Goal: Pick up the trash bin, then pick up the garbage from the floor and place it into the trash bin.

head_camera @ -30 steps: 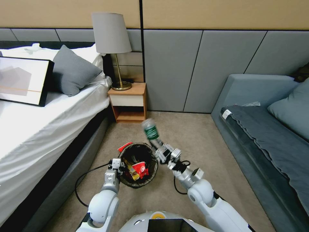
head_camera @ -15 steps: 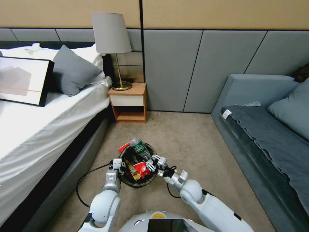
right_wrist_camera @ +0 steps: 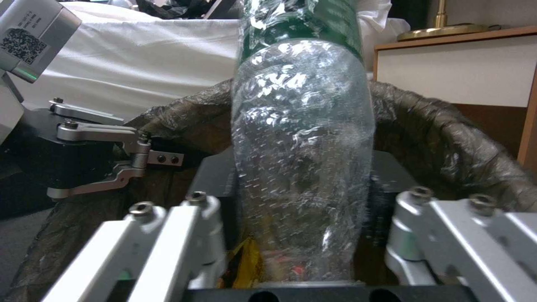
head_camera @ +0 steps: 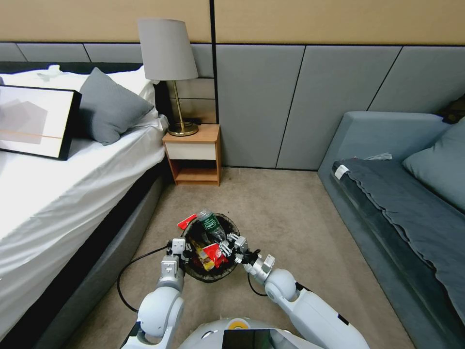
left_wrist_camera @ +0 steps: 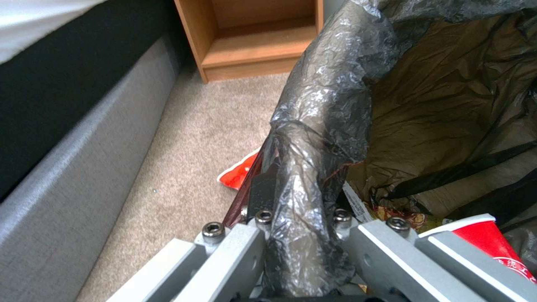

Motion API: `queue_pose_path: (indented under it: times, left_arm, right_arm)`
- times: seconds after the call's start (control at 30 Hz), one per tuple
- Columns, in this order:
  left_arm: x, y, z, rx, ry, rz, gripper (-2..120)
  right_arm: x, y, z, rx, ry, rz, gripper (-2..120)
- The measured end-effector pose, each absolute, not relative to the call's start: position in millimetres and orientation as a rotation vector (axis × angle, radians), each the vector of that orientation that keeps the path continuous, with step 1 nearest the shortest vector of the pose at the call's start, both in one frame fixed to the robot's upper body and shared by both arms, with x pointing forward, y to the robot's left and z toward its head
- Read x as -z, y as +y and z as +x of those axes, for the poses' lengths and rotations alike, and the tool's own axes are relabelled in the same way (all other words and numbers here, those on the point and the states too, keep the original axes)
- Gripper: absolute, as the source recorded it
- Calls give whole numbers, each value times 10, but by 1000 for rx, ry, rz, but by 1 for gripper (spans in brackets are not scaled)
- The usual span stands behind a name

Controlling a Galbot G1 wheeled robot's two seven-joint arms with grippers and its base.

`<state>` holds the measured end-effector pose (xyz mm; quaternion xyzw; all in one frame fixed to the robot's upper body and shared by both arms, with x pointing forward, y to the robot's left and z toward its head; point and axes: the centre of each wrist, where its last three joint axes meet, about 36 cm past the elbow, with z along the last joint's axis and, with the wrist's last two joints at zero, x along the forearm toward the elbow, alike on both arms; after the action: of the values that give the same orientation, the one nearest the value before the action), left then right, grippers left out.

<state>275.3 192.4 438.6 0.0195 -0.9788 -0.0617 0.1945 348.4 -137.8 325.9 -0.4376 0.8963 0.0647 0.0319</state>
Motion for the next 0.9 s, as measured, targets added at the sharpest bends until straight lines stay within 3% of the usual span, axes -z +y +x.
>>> queue_pose_path:
  times: [0.1,0.3,0.47,0.9]
  left_arm:
    - [-4385,1922,2750,168,-2743,58,0]
    - [-4404,1917,2764,166,-2748,58,0]
    - [-4407,1927,2771,171,-2746,60,0]
    - [-4393,1965,2802,182,-2737,64,0]
  right_arm:
    - [-3255,-1344,3465,-211,2761,-1348,59]
    - [-3267,-1376,3441,-198,2759,-1350,76]
    - [-3290,-1373,3382,-194,2759,-1341,97]
    - [-3495,-1379,3336,-174,2723,-1273,100]
